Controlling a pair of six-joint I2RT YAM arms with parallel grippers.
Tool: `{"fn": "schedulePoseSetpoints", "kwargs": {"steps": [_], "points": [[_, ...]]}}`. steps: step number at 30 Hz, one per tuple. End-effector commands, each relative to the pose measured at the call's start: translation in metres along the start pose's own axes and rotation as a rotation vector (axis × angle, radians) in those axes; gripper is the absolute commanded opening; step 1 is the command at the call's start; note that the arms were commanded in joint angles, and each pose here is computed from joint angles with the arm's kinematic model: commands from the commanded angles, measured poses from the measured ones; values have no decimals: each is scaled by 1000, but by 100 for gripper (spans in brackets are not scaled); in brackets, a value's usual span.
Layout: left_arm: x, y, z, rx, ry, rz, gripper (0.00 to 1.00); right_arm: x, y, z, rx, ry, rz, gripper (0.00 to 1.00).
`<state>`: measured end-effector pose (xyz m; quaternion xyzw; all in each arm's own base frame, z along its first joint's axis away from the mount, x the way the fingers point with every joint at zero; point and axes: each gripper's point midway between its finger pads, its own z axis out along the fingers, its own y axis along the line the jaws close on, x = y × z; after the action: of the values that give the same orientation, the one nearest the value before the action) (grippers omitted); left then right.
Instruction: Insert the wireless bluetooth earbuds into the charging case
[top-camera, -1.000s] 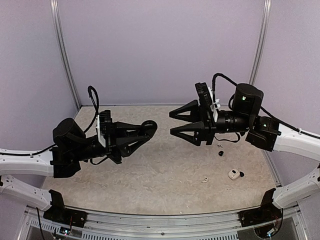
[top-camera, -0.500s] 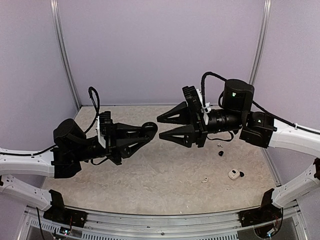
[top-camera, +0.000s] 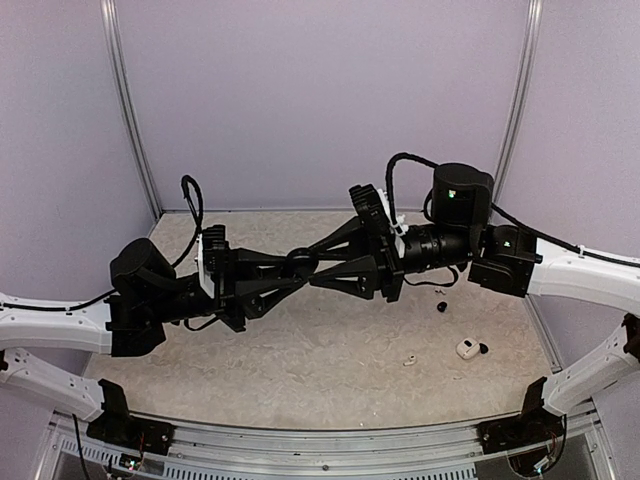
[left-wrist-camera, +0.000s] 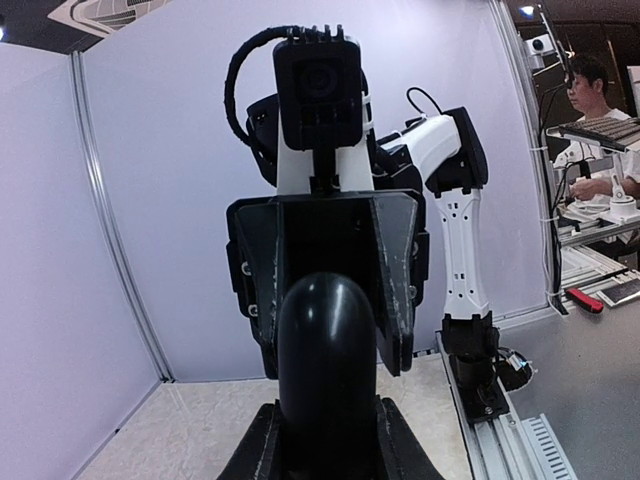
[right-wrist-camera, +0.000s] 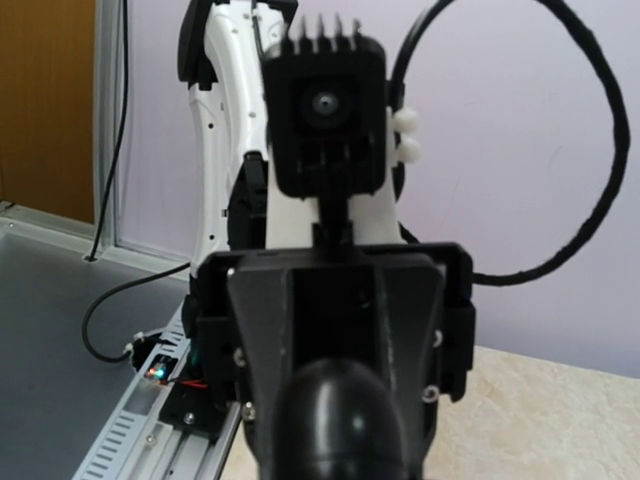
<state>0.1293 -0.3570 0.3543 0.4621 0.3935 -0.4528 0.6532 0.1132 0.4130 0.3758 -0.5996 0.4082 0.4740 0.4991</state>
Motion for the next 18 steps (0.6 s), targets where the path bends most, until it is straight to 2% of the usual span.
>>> {"fn": "schedulePoseSetpoints", "kwargs": {"steps": [1,8,12,15,18], "points": [[-3,0,0,2,-23,4,11,-18,6,2,-28,-38,-14,35],[-1,-1,0,5,-16,0,12,-17,6,2,-22,-34,-4,27],[-1,0,1,-4,-12,-2,16,-17,5,1,-19,-30,1,22],[4,5,1,-29,16,-11,30,-18,3,-1,0,-20,0,19],[8,10,-1,-63,52,-10,38,-17,-1,-4,34,0,3,17]]}}
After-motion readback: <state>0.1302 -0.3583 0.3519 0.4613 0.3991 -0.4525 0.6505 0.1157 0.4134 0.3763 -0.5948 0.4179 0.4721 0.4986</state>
